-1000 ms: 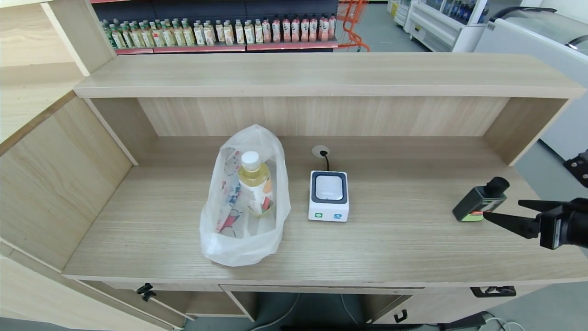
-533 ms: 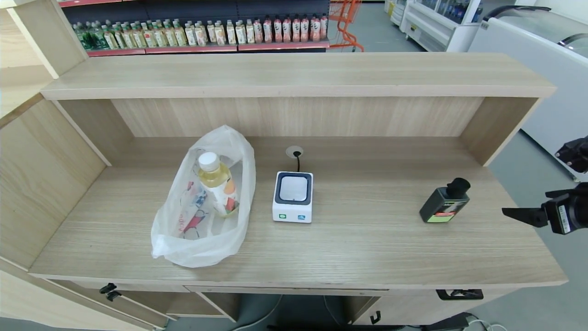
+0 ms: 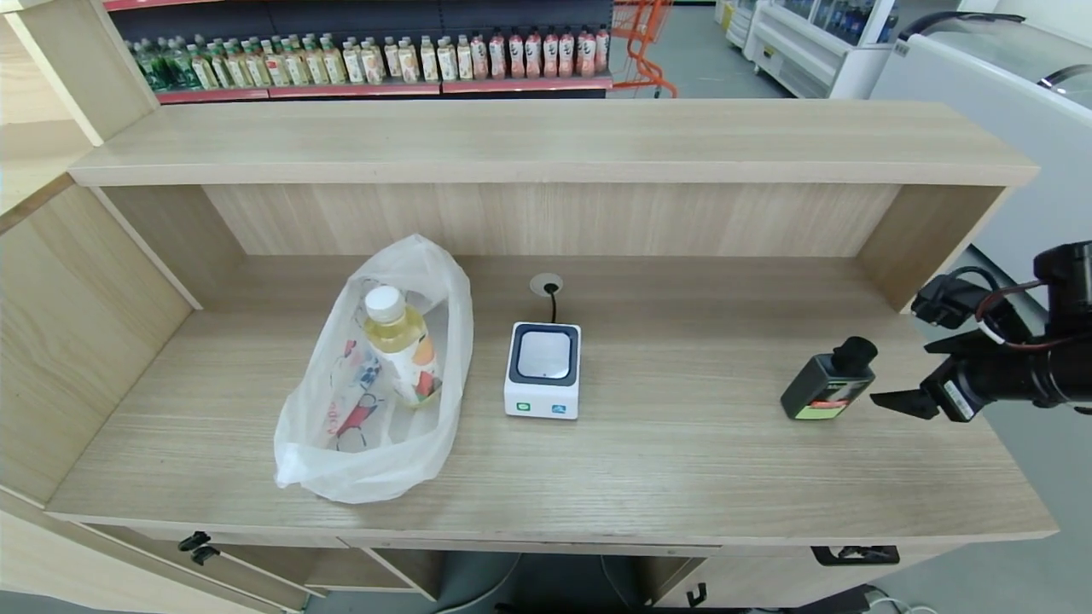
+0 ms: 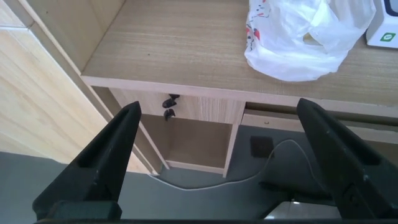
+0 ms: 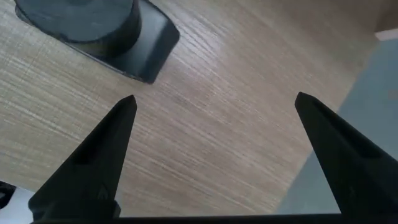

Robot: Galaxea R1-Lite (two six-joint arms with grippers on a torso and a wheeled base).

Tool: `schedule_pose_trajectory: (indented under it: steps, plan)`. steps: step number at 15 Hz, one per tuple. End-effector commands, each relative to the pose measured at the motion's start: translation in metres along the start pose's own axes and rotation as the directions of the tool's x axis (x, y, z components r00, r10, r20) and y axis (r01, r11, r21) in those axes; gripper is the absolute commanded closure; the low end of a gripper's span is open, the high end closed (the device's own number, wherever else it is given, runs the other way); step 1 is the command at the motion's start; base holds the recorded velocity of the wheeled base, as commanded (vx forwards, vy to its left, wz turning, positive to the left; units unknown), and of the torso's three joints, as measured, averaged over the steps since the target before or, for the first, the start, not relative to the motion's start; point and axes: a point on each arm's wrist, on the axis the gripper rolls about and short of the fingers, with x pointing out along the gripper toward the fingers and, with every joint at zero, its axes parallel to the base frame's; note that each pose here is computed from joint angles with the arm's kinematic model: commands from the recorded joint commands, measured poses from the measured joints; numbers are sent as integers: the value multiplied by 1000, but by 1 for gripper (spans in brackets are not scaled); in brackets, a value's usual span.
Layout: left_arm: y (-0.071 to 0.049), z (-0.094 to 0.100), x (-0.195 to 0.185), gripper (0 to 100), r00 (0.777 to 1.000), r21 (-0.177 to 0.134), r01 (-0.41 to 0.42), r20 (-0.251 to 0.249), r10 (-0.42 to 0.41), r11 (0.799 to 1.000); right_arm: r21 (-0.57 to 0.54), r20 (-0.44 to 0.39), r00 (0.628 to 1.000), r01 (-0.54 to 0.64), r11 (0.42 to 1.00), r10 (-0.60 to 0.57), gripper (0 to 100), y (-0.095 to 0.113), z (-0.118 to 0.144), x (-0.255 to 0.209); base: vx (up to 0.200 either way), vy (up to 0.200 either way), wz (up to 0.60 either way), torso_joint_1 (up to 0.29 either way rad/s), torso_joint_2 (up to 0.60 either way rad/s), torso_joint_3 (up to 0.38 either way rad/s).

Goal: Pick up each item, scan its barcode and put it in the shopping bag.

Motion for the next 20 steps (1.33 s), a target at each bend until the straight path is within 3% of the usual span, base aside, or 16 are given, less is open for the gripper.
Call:
schedule_pose_trajectory:
  steps: [1,7,11,12,15,20]
  plan:
    - [0,0,0,0,1000,0,-1,0,1,1000,-18,-19,995,-93,995,93,0,16,1,30,0,0,0,0,0,0]
    - [0,0,0,0,1000,0,-1,0,1,1000,-137,100,981,-151,979,166,0,48,31,62,0,0,0,0,0,0]
    - [0,0,0,0,1000,0,-1,0,1,1000,-170,149,969,-172,970,198,0,57,41,68,0,0,0,0,0,0]
    - [0,0,0,0,1000,0,-1,0,1,1000,-170,152,968,-173,970,199,100,57,42,68,0,0,0,0,0,0]
    - [0,0,0,0,1000,0,-1,0,1,1000,-172,165,964,-181,968,210,100,58,44,67,0,0,0,0,0,0]
    - [0,0,0,0,1000,0,-1,0,1,1000,-209,281,920,-217,954,271,100,56,51,43,0,0,0,0,0,0]
